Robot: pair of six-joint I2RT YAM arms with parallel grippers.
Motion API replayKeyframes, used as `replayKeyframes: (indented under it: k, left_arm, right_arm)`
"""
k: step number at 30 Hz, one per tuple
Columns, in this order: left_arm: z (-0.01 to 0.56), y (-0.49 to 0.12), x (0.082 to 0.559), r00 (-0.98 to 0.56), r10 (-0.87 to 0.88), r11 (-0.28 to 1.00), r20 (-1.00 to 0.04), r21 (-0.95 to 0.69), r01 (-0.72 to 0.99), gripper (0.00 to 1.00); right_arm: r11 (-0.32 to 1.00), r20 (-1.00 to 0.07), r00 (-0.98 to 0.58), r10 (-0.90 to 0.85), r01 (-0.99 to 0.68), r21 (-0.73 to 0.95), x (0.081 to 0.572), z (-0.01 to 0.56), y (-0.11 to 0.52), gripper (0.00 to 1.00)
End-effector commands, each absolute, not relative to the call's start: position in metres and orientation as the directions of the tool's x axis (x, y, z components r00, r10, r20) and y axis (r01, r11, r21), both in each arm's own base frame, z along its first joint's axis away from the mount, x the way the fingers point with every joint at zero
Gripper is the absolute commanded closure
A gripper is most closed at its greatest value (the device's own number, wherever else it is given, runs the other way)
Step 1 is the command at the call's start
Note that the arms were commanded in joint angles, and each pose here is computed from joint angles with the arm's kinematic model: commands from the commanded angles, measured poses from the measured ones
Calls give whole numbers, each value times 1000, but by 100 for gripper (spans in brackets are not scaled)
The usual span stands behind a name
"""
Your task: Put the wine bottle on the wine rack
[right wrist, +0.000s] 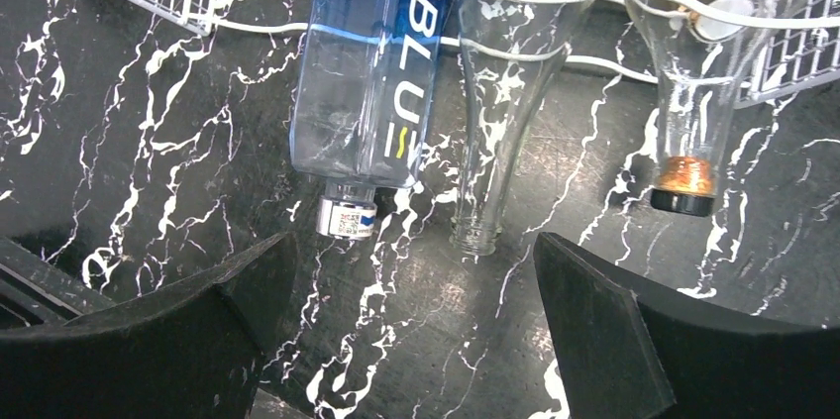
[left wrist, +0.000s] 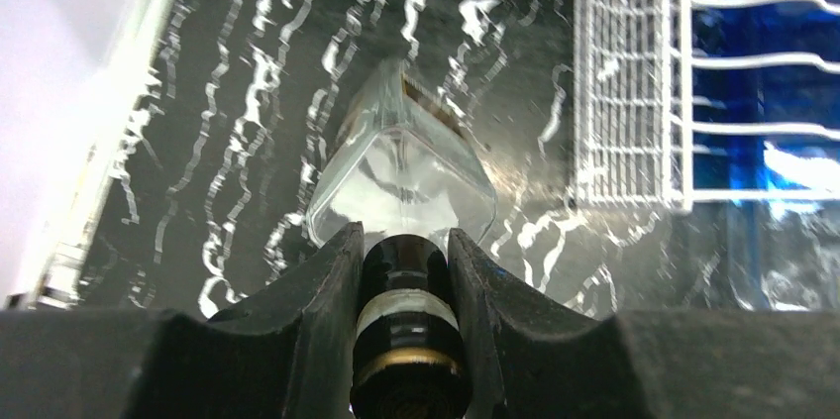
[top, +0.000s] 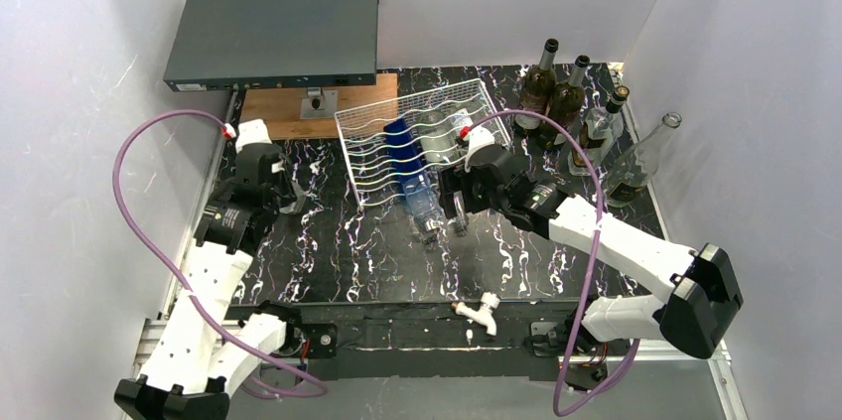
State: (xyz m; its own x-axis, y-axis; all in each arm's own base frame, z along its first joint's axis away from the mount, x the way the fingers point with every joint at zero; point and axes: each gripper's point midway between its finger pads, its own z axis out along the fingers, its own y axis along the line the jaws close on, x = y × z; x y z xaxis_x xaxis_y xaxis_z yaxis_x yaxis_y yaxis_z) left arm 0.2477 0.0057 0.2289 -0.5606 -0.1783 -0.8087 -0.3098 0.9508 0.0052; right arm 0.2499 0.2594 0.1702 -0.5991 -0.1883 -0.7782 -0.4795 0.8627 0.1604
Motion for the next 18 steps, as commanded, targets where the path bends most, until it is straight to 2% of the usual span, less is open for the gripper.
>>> replayKeyframes:
  k: [1, 18]
  left_arm:
    - [191, -26, 218, -682, -244, 960, -690, -69, -273, 100]
    - [143, -89, 182, -783, -316, 948, -536, -219, -232, 100]
  right_arm:
    - [840, -812, -571, -121, -495, 223, 261, 194, 280, 2]
    - [819, -772, -618, -148, -514, 255, 255, 170, 291, 2]
